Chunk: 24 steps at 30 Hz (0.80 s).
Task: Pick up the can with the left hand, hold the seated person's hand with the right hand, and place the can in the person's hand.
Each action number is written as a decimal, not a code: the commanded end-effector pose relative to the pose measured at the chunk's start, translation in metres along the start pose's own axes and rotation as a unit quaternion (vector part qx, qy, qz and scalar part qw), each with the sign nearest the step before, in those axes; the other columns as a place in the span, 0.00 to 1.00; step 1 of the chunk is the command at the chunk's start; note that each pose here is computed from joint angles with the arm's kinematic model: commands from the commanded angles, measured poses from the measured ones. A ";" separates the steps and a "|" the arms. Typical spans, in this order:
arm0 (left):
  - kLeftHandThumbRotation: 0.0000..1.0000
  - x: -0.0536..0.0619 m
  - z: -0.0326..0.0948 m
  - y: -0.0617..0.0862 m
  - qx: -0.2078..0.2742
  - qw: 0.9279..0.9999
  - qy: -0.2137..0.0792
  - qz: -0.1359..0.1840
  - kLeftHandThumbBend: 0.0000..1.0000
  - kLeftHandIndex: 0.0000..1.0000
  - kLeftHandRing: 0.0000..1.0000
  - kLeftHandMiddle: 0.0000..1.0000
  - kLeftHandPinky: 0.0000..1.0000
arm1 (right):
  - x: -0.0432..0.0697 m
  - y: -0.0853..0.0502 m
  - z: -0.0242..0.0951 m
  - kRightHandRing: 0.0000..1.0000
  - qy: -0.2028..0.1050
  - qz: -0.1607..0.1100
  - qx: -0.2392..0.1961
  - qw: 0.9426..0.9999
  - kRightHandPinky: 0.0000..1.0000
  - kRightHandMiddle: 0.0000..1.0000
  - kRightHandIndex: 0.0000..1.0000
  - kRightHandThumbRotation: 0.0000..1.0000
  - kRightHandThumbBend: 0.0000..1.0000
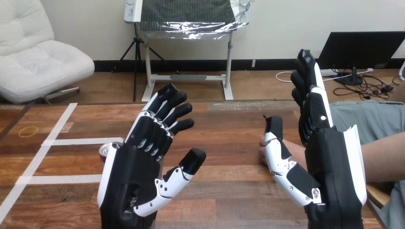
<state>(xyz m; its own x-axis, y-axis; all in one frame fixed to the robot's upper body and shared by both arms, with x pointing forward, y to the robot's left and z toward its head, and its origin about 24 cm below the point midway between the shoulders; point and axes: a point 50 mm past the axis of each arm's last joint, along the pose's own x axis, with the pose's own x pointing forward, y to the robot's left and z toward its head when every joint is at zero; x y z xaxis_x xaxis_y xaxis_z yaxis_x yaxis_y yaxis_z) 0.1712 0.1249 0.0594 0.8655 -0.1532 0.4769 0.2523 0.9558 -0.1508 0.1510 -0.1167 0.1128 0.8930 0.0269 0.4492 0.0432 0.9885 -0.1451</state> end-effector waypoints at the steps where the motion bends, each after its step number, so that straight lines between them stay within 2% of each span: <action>1: 0.17 0.014 0.007 -0.003 -0.015 0.999 -0.043 0.008 0.56 0.87 0.84 0.86 0.78 | 0.004 0.004 0.004 1.00 -0.016 -0.020 0.040 0.999 1.00 1.00 1.00 0.00 0.00; 4: 0.16 0.014 0.007 -0.003 -0.014 0.999 -0.043 0.008 0.56 0.87 0.84 0.86 0.79 | 0.005 0.005 0.004 1.00 -0.010 -0.023 0.073 0.997 1.00 1.00 1.00 0.00 0.00; 6: 0.16 0.014 0.007 -0.003 -0.013 0.999 -0.043 0.008 0.56 0.87 0.84 0.86 0.79 | 0.005 0.006 0.004 1.00 0.002 -0.024 0.112 0.993 1.00 1.00 1.00 0.00 0.00; 8: 0.16 0.014 0.007 -0.003 -0.012 0.999 -0.043 0.007 0.56 0.88 0.84 0.86 0.79 | 0.005 0.006 0.004 1.00 0.006 -0.024 0.125 0.992 1.00 1.00 1.00 0.00 0.00; 11: 0.16 0.014 0.007 -0.003 -0.013 0.999 -0.042 0.007 0.56 0.88 0.84 0.87 0.79 | 0.005 0.006 0.004 1.00 0.016 -0.020 0.165 0.986 1.00 1.00 1.00 0.00 0.00; 15: 0.16 0.014 0.007 -0.003 -0.013 0.999 -0.042 0.008 0.56 0.88 0.84 0.87 0.79 | 0.005 0.006 0.004 1.00 0.034 -0.020 0.216 0.976 1.00 1.00 1.00 0.00 0.00; 21: 0.15 0.014 0.006 -0.003 -0.009 0.999 -0.043 0.007 0.55 0.88 0.84 0.87 0.78 | 0.007 0.006 0.004 1.00 0.046 -0.017 0.259 0.965 1.00 1.00 1.00 0.00 0.00; 24: 0.15 0.014 0.006 -0.004 -0.009 0.999 -0.043 0.006 0.55 0.88 0.84 0.87 0.78 | 0.007 0.006 0.005 1.00 0.050 -0.019 0.264 0.963 1.00 1.00 1.00 0.01 0.00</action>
<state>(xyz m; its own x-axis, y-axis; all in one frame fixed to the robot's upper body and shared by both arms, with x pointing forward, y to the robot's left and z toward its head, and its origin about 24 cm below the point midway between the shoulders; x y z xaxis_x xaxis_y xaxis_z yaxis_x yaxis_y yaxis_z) 0.1714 0.1264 0.0596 0.8634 -0.1583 0.4790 0.2537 0.9569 -0.1411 0.1547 -0.1140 0.1031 0.9534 0.0397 0.2990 -0.1218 0.9576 0.2612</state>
